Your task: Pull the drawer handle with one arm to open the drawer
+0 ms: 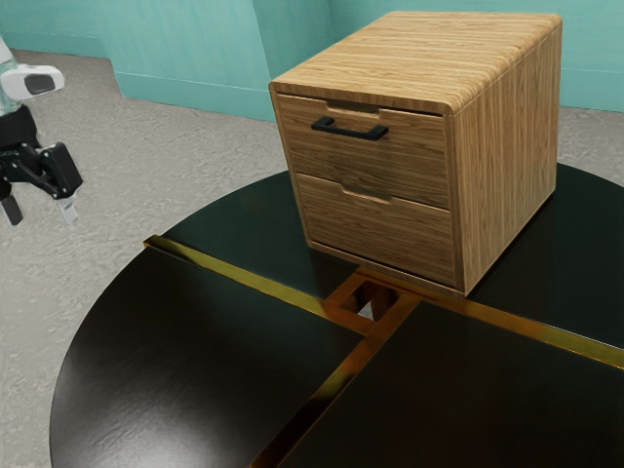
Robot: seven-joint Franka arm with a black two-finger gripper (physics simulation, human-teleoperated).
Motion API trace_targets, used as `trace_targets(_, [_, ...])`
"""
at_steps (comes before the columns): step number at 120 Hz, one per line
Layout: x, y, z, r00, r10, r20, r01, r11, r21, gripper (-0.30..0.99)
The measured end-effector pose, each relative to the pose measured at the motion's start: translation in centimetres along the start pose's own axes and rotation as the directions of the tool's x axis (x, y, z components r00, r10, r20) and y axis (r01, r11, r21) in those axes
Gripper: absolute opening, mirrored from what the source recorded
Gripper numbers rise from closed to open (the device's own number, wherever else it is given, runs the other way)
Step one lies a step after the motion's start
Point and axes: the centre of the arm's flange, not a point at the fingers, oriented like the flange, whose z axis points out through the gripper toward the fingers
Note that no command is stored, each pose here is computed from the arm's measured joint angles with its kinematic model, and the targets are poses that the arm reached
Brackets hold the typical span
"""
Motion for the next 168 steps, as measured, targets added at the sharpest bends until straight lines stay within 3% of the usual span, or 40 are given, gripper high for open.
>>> trace_targets(9, [0.8, 0.6, -0.6, 0.997, 0.025, -0.069, -0.025, 1.0, 0.008, 0.67])
trace_targets(24, [1.6, 5.7, -1.4, 0.98, 0.141, -0.14, -0.139, 0.99, 0.025, 0.67])
trace_targets(31, [-1.3, 7.8, -7.4, 0.941, 0.193, -0.277, -0.189, 0.981, 0.04, 0.67])
trace_targets(34, [-2.0, 8.2, -8.8, 0.928, 0.205, -0.31, -0.206, 0.978, 0.032, 0.67])
trace_targets(48, [-2.0, 10.6, -8.9, 0.916, 0.245, -0.316, -0.28, 0.958, -0.067, 0.67])
trace_targets(62, [-1.4, 13.8, -8.9, 0.82, 0.442, -0.364, -0.476, 0.879, -0.004, 0.67])
trace_targets(87, [3.4, 19.7, -3.7, 0.597, 0.744, -0.3, -0.757, 0.647, 0.097, 0.67])
trace_targets(105, [5.6, 19.2, -2.8, 0.46, 0.85, -0.256, -0.828, 0.515, 0.222, 0.67])
trace_targets(116, [5.7, 21.9, -1.6, 0.345, 0.924, -0.166, -0.875, 0.381, 0.299, 0.67])
trace_targets(138, [3.8, 29.2, 0.6, 0.084, 0.996, 0.012, -0.92, 0.073, 0.385, 0.67])
trace_targets(146, [4.2, 29.3, 0.7, 0.043, 0.998, 0.041, -0.914, 0.022, 0.405, 0.67])
trace_targets(168, [6.6, 27.6, 0.4, -0.015, 0.997, 0.078, -0.891, -0.048, 0.452, 0.67])
